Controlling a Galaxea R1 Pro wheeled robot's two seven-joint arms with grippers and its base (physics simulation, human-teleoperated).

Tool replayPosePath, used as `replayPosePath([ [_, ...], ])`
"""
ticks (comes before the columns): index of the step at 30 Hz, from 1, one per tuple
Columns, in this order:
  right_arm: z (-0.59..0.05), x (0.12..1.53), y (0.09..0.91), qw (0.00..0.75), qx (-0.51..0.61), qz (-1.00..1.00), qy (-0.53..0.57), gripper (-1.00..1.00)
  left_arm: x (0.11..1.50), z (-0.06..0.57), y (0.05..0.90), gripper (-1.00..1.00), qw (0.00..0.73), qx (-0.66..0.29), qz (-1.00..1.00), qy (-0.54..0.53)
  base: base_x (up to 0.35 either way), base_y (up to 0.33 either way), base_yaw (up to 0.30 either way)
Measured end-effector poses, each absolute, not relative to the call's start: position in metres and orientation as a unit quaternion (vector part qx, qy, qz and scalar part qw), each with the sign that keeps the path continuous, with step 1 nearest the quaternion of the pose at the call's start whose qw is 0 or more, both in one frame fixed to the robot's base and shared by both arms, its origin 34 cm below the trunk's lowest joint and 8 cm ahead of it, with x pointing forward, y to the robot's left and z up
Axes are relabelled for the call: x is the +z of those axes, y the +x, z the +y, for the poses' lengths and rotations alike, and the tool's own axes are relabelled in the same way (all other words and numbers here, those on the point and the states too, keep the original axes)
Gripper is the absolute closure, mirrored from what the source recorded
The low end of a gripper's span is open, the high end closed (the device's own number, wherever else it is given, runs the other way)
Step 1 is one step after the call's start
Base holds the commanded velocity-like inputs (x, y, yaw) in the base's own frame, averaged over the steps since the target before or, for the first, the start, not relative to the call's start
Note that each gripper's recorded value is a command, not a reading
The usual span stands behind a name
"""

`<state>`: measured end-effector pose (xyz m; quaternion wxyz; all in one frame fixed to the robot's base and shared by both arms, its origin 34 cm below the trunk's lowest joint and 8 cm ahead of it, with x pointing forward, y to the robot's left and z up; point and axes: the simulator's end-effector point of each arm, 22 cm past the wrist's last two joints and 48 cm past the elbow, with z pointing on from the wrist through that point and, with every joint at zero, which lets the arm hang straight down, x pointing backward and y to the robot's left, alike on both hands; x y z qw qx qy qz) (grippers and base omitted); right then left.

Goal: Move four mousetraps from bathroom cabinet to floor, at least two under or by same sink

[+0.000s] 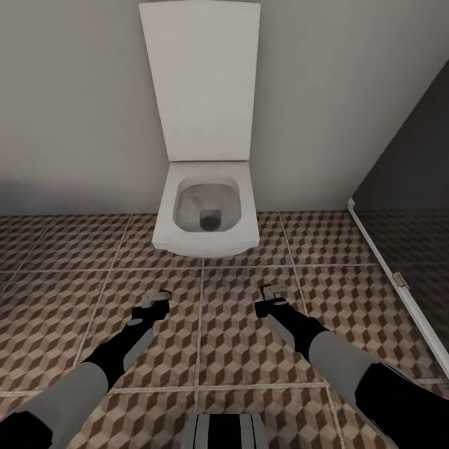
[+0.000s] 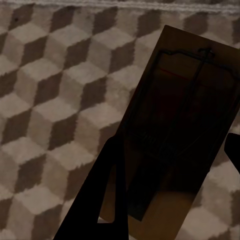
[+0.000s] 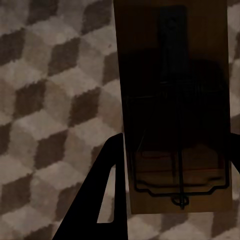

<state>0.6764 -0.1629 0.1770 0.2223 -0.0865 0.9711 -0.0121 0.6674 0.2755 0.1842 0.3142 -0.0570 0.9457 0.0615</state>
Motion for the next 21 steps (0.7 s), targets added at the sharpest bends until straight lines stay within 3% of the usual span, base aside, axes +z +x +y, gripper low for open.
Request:
replayPosePath([
  [21, -0.163, 0.135, 0.653, 0.188, -0.009, 0.978, -0.087, 1.00, 0.143, 0.276, 0.644, 1.00, 0.281, 0.064, 0.956, -0.055, 0.000, 0.000, 0.000],
])
